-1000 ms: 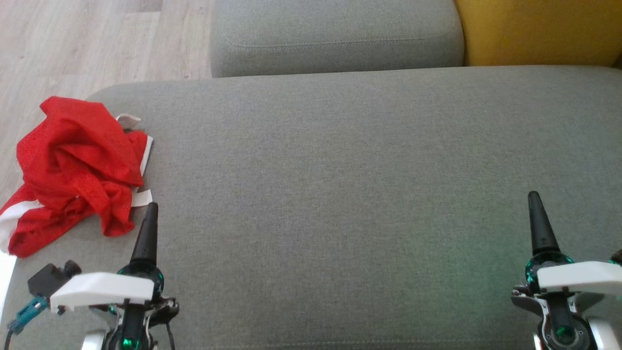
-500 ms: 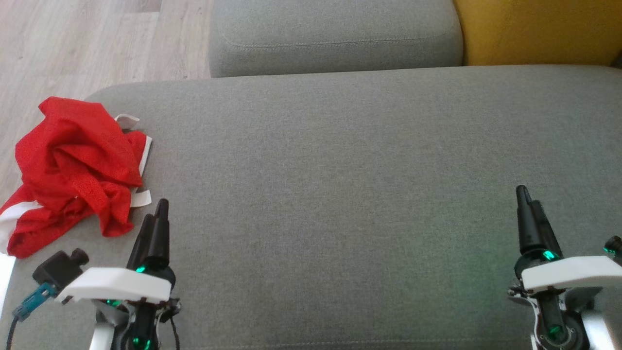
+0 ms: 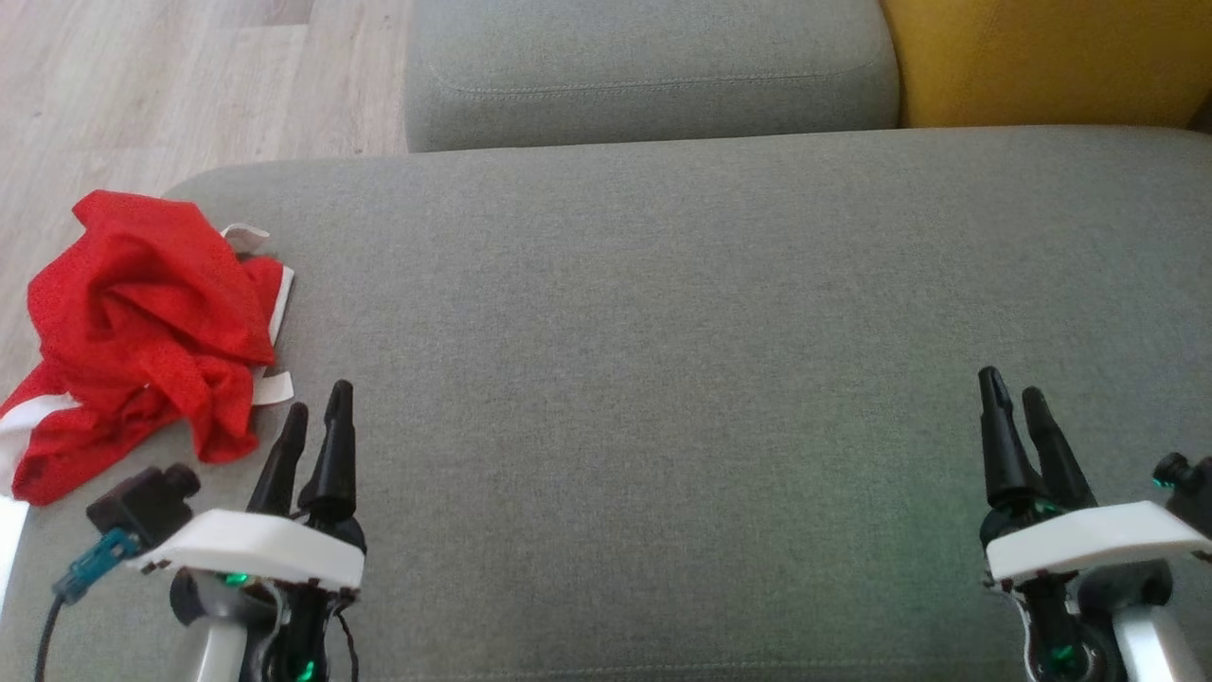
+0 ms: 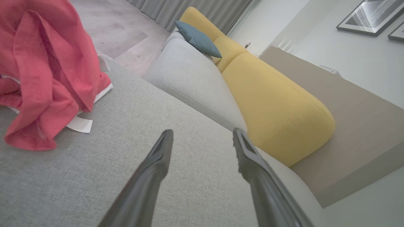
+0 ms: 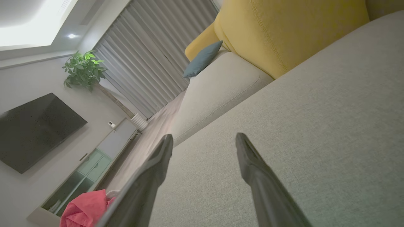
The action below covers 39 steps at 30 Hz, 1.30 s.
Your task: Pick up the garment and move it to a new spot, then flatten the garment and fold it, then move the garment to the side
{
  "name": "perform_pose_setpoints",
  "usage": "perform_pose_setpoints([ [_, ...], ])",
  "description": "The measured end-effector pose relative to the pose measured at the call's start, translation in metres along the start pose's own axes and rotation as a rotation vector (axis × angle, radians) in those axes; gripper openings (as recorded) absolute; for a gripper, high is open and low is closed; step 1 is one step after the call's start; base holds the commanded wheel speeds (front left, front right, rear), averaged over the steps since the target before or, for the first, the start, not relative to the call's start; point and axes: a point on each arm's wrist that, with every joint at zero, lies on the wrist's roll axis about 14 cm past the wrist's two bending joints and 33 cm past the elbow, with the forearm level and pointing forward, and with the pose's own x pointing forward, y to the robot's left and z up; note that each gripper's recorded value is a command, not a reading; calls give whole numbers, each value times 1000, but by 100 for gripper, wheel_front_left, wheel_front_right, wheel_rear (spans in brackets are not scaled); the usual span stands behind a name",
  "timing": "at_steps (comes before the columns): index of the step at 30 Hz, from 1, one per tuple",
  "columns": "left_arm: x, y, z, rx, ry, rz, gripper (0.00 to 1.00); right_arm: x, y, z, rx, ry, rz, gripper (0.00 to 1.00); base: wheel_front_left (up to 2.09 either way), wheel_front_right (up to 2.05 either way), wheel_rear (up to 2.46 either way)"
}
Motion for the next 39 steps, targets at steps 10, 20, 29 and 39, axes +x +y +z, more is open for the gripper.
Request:
perform_pose_setpoints([
  [10, -1, -1, -1, 114, -6, 2, 100, 1, 5, -2, -116, 6, 15, 100, 0, 0, 0],
  [20, -2, -2, -5, 241, -7, -6, 100, -1, 5, -4, -236, 6, 15, 100, 0, 0, 0],
  [29, -2, -4, -6, 345, -16, -17, 100, -3, 3, -7, -332, 12, 12, 100, 0, 0, 0],
  [39, -2, -8, -11, 467, -18, -47, 100, -2, 5, -7, -444, 2, 16, 100, 0, 0, 0],
])
